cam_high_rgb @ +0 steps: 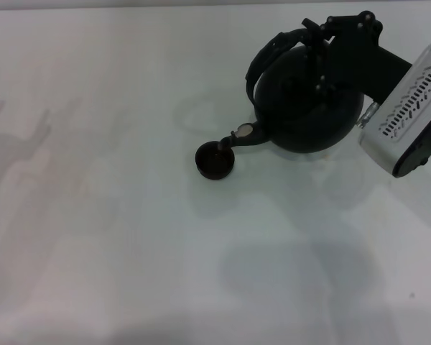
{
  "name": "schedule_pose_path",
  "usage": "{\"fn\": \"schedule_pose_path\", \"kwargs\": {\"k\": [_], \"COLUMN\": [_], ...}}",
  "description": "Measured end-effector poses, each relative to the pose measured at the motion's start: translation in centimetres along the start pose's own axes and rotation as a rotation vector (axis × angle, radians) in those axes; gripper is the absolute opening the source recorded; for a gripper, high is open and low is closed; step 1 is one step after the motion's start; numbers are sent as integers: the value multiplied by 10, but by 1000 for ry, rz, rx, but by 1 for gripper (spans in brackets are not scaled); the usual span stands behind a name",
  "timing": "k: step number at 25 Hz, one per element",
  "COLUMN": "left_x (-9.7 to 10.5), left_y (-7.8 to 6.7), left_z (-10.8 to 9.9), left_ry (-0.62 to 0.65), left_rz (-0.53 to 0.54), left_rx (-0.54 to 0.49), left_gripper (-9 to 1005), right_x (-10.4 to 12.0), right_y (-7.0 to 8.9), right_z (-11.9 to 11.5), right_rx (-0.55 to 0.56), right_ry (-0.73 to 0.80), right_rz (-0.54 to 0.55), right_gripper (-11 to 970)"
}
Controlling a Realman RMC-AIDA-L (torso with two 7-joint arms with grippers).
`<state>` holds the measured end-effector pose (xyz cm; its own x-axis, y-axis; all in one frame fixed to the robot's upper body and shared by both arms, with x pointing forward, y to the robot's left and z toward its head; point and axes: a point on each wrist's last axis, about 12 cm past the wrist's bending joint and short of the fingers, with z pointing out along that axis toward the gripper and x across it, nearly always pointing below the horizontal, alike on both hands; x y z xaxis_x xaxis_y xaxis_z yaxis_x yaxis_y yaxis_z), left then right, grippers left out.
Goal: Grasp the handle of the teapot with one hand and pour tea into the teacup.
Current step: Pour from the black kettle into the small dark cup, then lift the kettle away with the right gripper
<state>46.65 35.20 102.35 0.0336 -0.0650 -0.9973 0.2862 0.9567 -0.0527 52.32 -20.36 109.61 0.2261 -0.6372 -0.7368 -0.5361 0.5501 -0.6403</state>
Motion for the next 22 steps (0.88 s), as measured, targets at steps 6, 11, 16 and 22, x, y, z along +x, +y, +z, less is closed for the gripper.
{"fn": "schedule_pose_path", "kwargs": {"k": [6, 11, 16, 22], "left_x": [0, 0, 0, 0], "left_y": [0, 0, 0, 0], "left_z": [0, 0, 2, 3], "left_ry": [0, 1, 0, 6], "left_rz": [-1, -1, 0, 1], "left_rx": [0, 0, 2, -1], "left_gripper": [873, 874, 874, 873], "right_x": [1, 1, 2, 2], "right_y": [0, 1, 3, 6], "right_z": [-1, -1, 0, 1], "right_rx": [0, -2, -5, -6], "right_ry": [3, 4, 22, 41], "right_rz": [-31, -49, -78, -109], "right_gripper": [109, 108, 107, 108]}}
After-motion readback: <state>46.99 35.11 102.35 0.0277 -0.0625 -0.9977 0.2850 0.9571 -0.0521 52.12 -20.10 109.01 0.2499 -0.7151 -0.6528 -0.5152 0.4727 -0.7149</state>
